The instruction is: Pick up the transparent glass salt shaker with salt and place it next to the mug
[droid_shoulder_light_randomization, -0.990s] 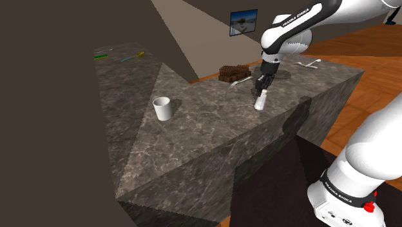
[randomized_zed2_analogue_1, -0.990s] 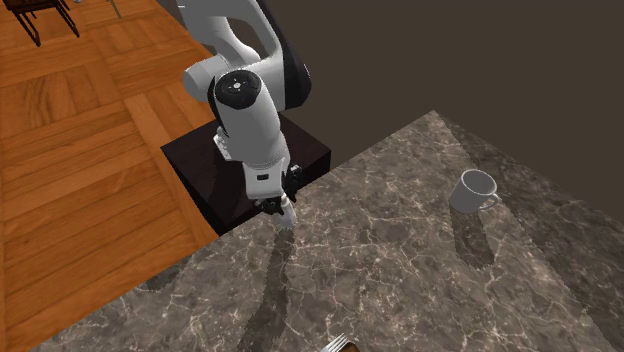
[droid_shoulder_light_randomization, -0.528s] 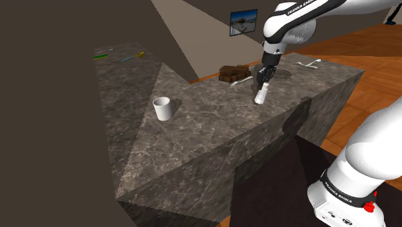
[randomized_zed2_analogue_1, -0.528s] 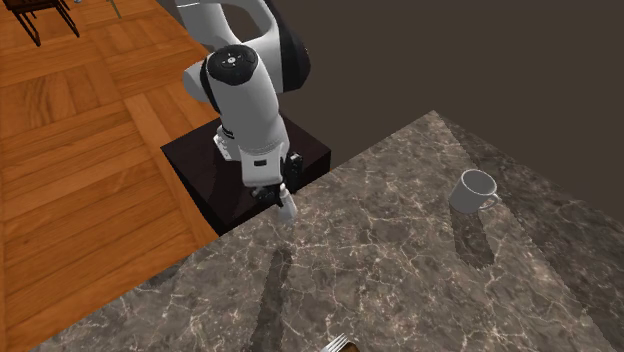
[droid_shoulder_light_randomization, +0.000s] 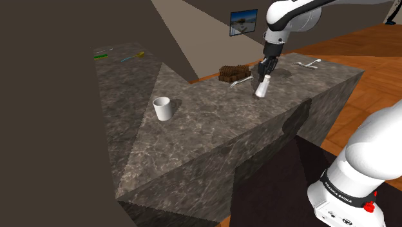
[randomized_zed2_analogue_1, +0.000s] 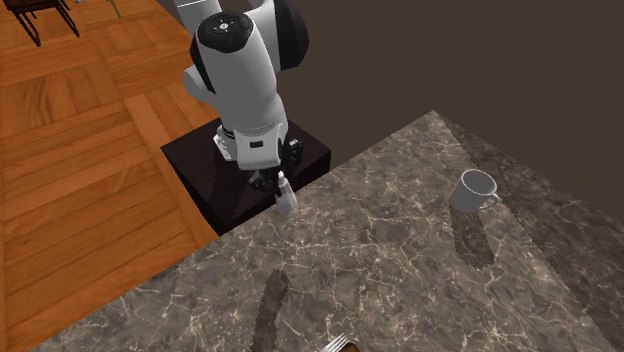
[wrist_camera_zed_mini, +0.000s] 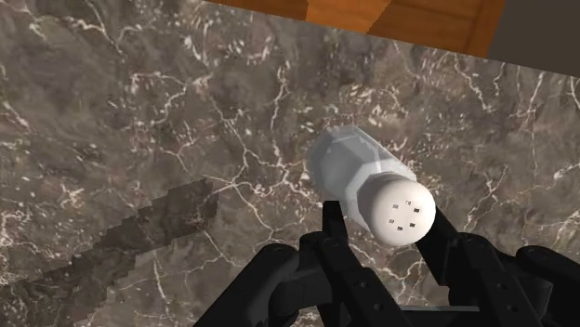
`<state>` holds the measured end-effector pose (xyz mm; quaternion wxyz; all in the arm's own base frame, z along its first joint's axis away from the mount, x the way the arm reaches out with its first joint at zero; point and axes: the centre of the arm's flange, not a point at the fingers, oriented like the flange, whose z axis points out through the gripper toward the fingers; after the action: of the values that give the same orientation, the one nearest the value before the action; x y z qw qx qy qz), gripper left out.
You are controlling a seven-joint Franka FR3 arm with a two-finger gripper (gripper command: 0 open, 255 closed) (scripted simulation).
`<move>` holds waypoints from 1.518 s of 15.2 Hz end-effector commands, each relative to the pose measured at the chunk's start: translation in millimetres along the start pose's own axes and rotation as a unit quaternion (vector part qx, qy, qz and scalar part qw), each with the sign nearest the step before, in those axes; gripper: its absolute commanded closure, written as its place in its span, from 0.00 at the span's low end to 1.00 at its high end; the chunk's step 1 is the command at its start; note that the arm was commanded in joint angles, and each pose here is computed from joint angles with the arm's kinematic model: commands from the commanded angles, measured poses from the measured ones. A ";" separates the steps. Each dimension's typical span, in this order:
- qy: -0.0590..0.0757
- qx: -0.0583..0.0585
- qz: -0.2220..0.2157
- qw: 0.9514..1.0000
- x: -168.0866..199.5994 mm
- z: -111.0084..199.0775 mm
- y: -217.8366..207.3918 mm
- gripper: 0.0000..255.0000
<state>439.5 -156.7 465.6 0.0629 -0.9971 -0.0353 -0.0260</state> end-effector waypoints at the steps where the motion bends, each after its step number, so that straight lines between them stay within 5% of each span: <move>1: 0.000 0.000 0.000 1.000 -0.2 -10.9 -0.8 1.00; 14: 0.000 0.000 0.000 1.000 3.4 -74.5 -8.8 1.00; 23: 0.000 0.000 0.000 1.000 43.0 -58.9 -119.6 1.00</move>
<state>467.3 -55.7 542.5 0.0628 -0.9970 -0.0359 -0.0259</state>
